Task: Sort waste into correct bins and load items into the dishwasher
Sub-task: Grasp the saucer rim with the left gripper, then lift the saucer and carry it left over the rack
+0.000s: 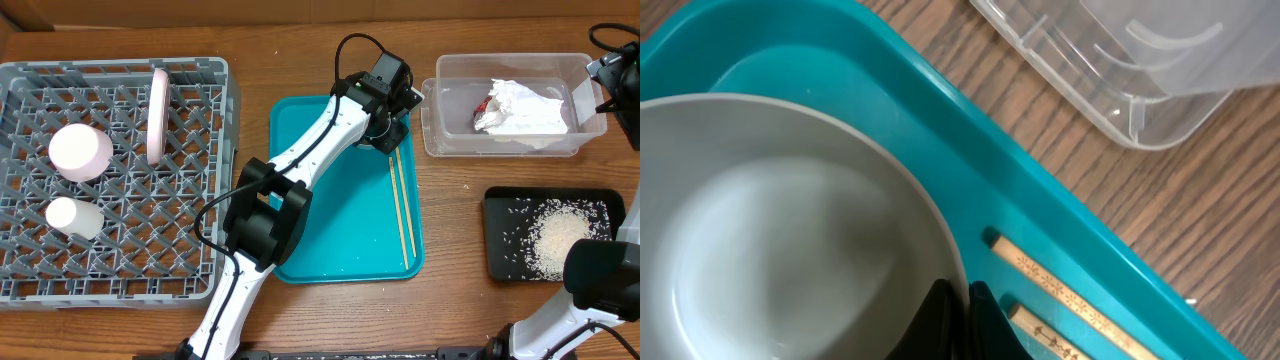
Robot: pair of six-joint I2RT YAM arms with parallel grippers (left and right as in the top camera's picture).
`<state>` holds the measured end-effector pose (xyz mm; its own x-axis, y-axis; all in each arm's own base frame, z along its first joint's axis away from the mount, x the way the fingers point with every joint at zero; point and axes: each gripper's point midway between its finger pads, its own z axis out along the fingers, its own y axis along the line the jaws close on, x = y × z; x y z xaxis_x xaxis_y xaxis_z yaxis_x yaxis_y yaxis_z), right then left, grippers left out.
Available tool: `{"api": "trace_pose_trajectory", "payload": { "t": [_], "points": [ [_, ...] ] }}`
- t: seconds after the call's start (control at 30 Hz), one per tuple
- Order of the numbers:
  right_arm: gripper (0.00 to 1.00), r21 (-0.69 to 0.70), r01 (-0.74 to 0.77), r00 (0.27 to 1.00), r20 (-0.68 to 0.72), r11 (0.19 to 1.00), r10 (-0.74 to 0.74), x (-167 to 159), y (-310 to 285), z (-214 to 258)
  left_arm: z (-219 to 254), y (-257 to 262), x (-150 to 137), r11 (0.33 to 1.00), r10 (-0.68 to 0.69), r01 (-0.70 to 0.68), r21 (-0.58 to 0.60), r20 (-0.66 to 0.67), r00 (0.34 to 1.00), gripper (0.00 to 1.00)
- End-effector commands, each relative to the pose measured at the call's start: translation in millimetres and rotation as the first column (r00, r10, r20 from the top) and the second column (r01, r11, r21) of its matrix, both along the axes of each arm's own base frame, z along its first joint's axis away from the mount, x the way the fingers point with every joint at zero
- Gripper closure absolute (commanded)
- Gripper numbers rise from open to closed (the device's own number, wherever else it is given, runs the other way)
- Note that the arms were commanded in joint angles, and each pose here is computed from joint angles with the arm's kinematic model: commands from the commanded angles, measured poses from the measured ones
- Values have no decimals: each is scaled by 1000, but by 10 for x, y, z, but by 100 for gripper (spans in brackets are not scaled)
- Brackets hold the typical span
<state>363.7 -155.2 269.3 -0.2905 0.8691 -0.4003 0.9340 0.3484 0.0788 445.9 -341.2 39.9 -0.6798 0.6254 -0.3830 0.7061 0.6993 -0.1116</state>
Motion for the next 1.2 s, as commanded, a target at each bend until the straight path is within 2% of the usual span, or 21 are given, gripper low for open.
{"api": "trace_pose_trajectory", "payload": {
  "t": [0.0, 0.17, 0.3, 0.47, 0.6, 0.67, 0.83, 0.9, 1.03, 1.07, 1.17],
  "points": [
    [0, -17, 3, 1000, 20, 1000, -3, -27, -22, 87, 368, -25, 147, 992, 106, -104, -76, 23, 994, 96],
    [0, -17, 4, 1000, 20, 1000, -3, -27, -22, 87, 1413, 0, 393, 949, 233, -199, -243, 122, 965, 96],
    [0, -16, 4, 1000, 20, 1000, -3, -27, -22, 87, 2337, 237, 438, 886, 348, -263, -383, 172, 921, 96],
    [0, -17, 3, 1000, 20, 1000, -3, -27, -22, 87, 3321, 873, 349, 804, 478, -315, -504, 234, 847, 96],
    [0, -17, 4, 1000, 20, 1000, -3, -27, -22, 87, 3826, 1506, 226, 746, 558, -346, -568, 251, 791, 96],
    [0, -17, 3, 1000, 20, 1000, -3, -27, -22, 87, 4009, 1908, 193, 697, 619, -387, -604, 234, 750, 96],
    [0, -17, 4, 1000, 20, 1000, -3, -27, -22, 87, 4172, 2901, 233, 497, 783, -532, -686, 89, 616, 96],
    [0, -16, 4, 1000, 20, 1000, -3, -27, -22, 87, 4091, 3387, 258, 391, 846, -611, -688, 6, 534, 96],
    [0, -17, 3, 1000, 20, 1000, -3, -27, -22, 87, 3734, 4323, 242, 151, 939, -763, -629, -150, 310, 96],
    [0, -16, 4, 1000, 20, 1000, -3, -27, -22, 87, 3538, 4691, 193, 46, 954, -810, -585, -215, 209, 96],
    [0, -17, 4, 1000, 20, 1000, -3, -27, -22, 87, 3223, 5233, 37, -97, 953, -859, -503, -295, 65, 96]
  ]
}}
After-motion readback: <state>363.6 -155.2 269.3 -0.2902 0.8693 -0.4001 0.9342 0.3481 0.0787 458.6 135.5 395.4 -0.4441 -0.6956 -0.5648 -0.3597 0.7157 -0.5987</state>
